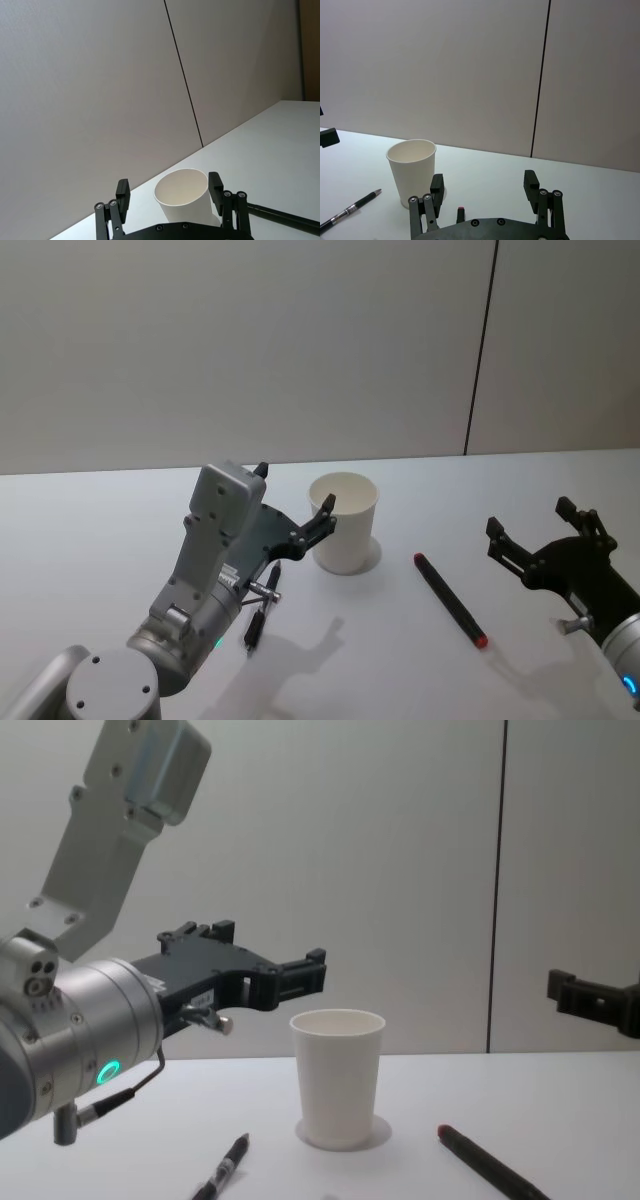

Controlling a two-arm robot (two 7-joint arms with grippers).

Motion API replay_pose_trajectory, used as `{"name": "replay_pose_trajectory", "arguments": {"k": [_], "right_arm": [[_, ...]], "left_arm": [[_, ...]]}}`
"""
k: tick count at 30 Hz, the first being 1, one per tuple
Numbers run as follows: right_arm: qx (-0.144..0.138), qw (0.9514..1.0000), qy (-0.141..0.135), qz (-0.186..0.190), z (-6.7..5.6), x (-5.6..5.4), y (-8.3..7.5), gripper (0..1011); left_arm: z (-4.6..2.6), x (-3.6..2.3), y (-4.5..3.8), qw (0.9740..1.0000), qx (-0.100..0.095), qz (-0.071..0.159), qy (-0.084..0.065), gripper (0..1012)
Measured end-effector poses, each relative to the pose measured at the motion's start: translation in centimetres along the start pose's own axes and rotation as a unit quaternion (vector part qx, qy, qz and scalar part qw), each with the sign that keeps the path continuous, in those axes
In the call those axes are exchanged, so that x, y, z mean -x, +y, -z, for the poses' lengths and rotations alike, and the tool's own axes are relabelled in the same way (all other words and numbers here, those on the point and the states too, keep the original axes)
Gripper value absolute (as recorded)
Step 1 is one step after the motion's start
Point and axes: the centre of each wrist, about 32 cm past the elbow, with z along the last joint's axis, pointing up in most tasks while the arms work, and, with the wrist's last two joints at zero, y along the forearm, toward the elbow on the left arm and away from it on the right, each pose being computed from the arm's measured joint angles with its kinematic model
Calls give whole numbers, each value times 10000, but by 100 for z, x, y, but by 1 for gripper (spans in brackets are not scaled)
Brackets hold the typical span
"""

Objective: Place the pen into the pen holder.

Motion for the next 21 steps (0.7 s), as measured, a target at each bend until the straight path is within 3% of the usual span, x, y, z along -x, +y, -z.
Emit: {"name": "replay_pose_trajectory", "arguments": {"k": [21], "right_arm": [[0,10000,0,0,0,0,0,1001]], "left_arm": [[0,0,0,10000,0,0,0,1000]]}}
